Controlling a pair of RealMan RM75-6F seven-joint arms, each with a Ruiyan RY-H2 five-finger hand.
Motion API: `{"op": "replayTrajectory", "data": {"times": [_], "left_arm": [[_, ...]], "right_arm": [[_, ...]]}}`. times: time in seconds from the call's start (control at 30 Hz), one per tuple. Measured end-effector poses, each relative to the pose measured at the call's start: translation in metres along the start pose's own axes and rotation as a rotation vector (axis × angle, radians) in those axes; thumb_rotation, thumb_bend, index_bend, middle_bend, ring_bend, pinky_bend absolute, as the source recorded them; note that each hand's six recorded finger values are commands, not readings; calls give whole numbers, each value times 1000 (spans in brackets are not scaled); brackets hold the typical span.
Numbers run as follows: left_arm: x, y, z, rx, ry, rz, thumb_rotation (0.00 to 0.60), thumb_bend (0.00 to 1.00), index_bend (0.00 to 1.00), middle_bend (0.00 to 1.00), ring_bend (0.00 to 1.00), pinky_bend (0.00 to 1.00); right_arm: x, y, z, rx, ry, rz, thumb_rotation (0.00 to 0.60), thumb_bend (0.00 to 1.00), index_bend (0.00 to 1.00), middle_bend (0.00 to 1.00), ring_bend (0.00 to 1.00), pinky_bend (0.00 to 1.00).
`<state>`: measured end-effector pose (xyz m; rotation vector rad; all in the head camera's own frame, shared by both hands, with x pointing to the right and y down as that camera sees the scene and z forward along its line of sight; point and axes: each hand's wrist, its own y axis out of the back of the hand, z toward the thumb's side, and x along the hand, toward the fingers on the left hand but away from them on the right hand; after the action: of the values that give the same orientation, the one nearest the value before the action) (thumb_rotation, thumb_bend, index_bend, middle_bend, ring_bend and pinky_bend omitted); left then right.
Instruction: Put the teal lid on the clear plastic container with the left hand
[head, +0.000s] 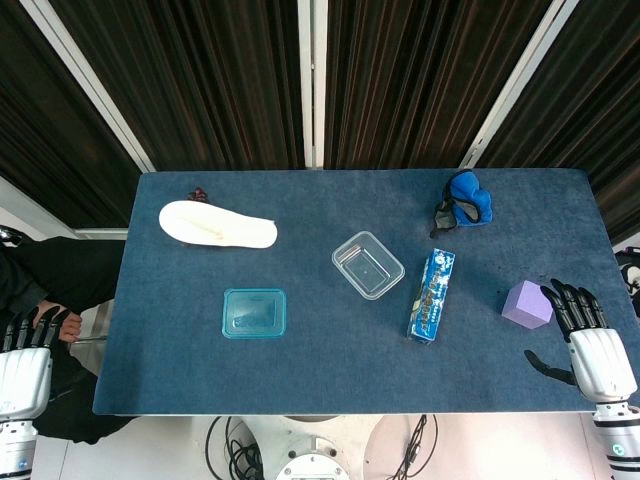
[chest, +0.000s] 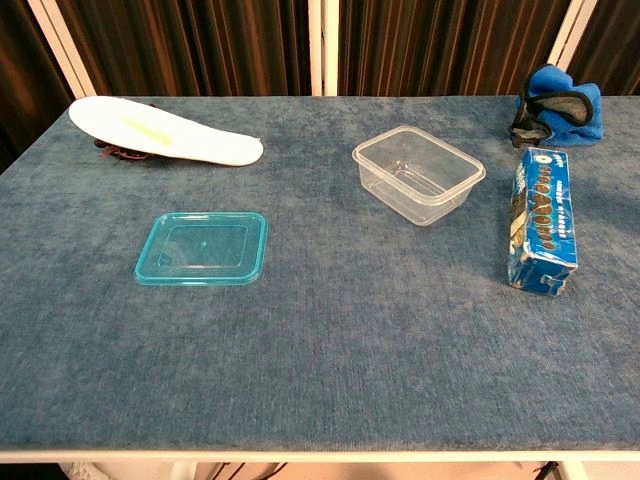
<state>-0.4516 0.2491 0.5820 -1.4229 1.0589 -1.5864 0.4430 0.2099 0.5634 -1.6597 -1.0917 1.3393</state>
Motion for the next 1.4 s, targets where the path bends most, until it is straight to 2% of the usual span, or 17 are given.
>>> {"op": "replayTrajectory", "data": {"times": [0.23,0.3,0.37,0.57,0.73,0.9,1.1,1.27,1.4], "left_arm": [[4,-5,0,-6,4,-35,600,0,146,93,0,15],[4,-5,0,-11,3,-35,600,0,146,93,0,15],[5,-5,0,-16,2,-32,600,0,146,93,0,15],[6,-4,4,-13,-21,-27,600,0,146,93,0,15],[3,-4,6,-15,-24,-24,600,0,146,93,0,15],[3,-4,6,-16,-19,-24,600,0,146,93,0,15],[5,-7,7,-12,-11,-40,600,0,146,93,0,15],[8,-8,8,-9,-9,-48,600,0,146,93,0,15],[9,-9,7,-8,-2,-52,600,0,146,93,0,15]], "right_arm": [[-7,-6,10,-12,41,22,600,123,0,18,0,0],[-12,-9,16,-22,61,38,600,122,0,59,0,0],[-20,-11,23,-32,81,52,600,134,0,142,0,0],[-63,-19,51,-83,139,114,600,248,0,232,0,0],[-113,-34,82,-114,167,222,600,283,0,243,0,0],[-165,-50,106,-147,138,298,600,287,0,241,0,0],[-217,-81,119,-159,68,387,600,293,0,237,0,0],[-245,-105,130,-174,37,467,600,293,0,227,0,0],[-255,-124,153,-204,58,537,600,297,0,227,0,0]]}}
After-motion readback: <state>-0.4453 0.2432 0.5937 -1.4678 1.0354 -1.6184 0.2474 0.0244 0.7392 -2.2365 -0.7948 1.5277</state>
